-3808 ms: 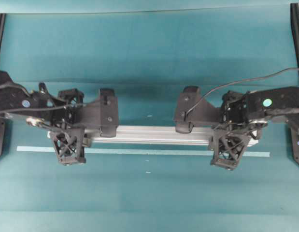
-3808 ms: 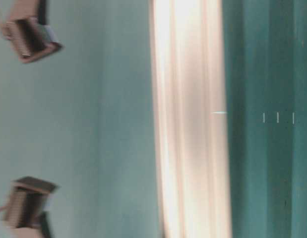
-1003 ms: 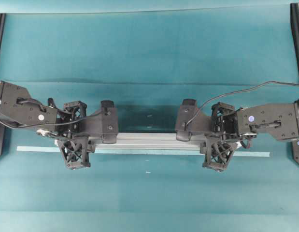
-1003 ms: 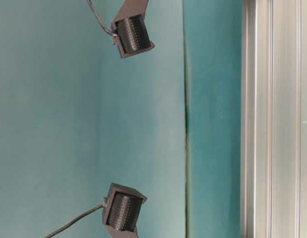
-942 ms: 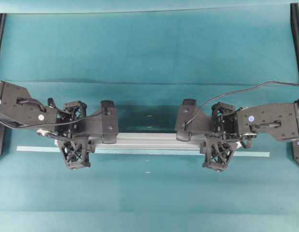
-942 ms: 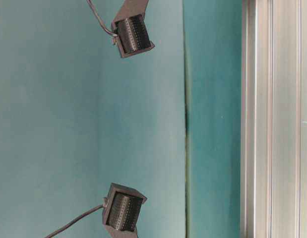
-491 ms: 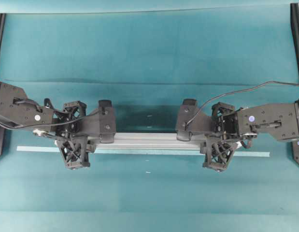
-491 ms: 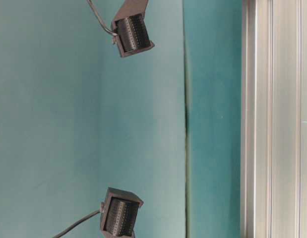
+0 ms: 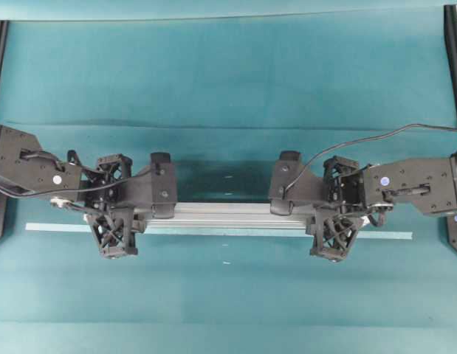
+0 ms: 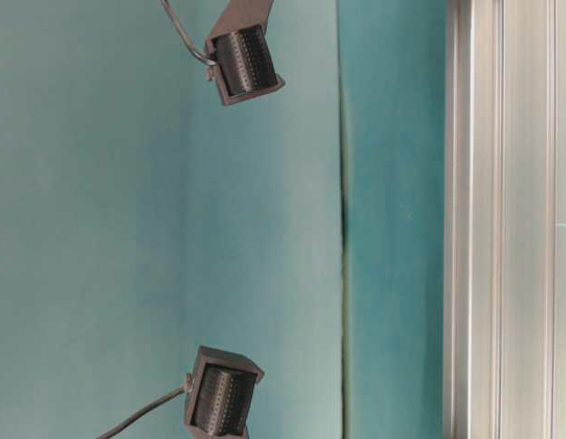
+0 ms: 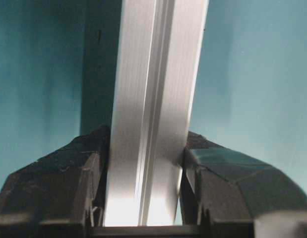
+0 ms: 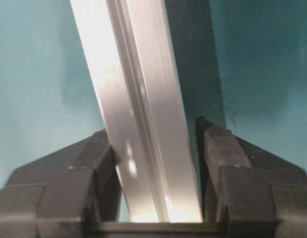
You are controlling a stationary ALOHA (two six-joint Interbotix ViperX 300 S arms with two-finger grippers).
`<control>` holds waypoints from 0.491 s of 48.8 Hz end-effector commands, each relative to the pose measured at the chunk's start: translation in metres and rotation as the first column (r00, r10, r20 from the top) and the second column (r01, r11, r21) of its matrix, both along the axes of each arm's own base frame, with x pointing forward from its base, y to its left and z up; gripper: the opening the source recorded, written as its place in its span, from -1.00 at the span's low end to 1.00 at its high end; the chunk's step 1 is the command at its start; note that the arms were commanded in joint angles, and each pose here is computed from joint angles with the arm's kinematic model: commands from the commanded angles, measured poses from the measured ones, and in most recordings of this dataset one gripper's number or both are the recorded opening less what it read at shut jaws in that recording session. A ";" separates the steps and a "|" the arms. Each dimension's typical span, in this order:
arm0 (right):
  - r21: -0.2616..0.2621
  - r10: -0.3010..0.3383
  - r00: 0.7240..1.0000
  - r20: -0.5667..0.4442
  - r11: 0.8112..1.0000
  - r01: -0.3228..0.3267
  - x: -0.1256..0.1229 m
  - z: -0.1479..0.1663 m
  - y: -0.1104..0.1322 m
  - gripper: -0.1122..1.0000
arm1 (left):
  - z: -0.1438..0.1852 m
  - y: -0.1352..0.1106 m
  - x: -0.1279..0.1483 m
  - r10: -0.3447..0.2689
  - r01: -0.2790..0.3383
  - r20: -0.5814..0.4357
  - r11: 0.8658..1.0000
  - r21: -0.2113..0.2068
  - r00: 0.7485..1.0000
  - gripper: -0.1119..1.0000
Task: Lift the metal rail with both hands and move it towards you.
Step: 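Open both grippers and release the rail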
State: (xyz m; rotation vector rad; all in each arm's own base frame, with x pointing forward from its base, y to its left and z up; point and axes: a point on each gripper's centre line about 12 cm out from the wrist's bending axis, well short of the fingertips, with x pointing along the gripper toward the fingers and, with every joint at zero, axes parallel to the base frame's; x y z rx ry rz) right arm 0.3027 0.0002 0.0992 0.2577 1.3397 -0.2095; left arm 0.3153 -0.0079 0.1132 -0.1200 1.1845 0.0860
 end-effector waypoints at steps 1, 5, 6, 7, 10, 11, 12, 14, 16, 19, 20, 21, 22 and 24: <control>0.008 -0.072 0.997 -0.018 0.997 0.072 -0.002 -0.006 -0.011 0.31 | -0.001 -0.001 0.002 0.045 -0.044 0.009 0.999 -0.024 0.999 -0.28; 0.009 -0.069 0.997 -0.022 0.998 0.069 -0.003 -0.006 -0.009 0.66 | -0.001 -0.001 0.002 0.046 -0.046 0.007 0.999 -0.024 0.999 -0.28; 0.009 -0.067 0.998 -0.020 0.998 0.067 -0.002 -0.007 -0.009 0.73 | -0.001 -0.001 0.002 0.046 -0.046 0.007 0.999 -0.024 0.999 -0.27; 0.009 -0.067 0.998 -0.022 0.998 0.067 -0.002 -0.007 -0.009 0.77 | -0.001 -0.001 0.002 0.045 -0.045 0.007 0.999 -0.023 0.999 -0.27; 0.009 -0.063 0.998 -0.019 0.998 0.063 -0.001 -0.006 -0.008 0.86 | -0.001 -0.001 0.003 0.043 -0.043 0.010 0.999 -0.023 0.999 -0.13; 0.009 -0.061 0.998 -0.019 0.998 0.061 -0.001 -0.006 -0.008 0.88 | -0.001 -0.001 0.003 0.043 -0.043 0.010 0.999 -0.023 0.999 -0.03; 0.009 -0.063 0.998 -0.017 0.998 0.063 -0.001 -0.006 -0.008 0.90 | -0.001 -0.001 0.002 0.045 -0.044 0.010 0.999 -0.024 0.999 0.08; 0.009 -0.060 0.998 -0.017 0.998 0.060 -0.001 -0.006 -0.007 0.92 | 0.000 -0.001 0.003 0.045 -0.044 0.012 0.999 -0.024 0.999 0.31; 0.010 -0.056 0.998 -0.017 0.998 0.056 0.000 -0.006 -0.005 0.92 | 0.000 -0.001 0.002 0.043 -0.043 0.012 0.999 -0.023 0.999 0.53; 0.014 -0.052 0.999 -0.017 0.999 0.052 0.000 -0.006 -0.001 0.92 | -0.001 -0.001 0.001 0.040 -0.040 0.009 0.999 -0.022 0.999 0.78; 0.015 -0.050 0.999 -0.019 0.999 0.050 0.000 -0.006 0.000 0.92 | 0.000 -0.001 0.001 0.037 -0.037 0.010 0.999 -0.021 0.999 0.83; 0.017 -0.049 0.999 -0.017 0.999 0.049 0.000 -0.006 0.001 0.92 | 0.000 -0.002 0.001 0.031 -0.030 0.010 0.999 -0.018 0.999 0.85; 0.018 -0.049 0.999 -0.017 0.999 0.049 0.000 -0.006 0.001 0.92 | -0.001 -0.002 0.001 0.029 -0.029 0.009 0.999 -0.018 1.000 0.84; 0.021 -0.050 0.999 -0.019 0.998 0.051 0.000 -0.006 0.003 0.92 | 0.000 -0.002 0.001 0.020 -0.020 0.009 1.000 -0.014 1.000 0.79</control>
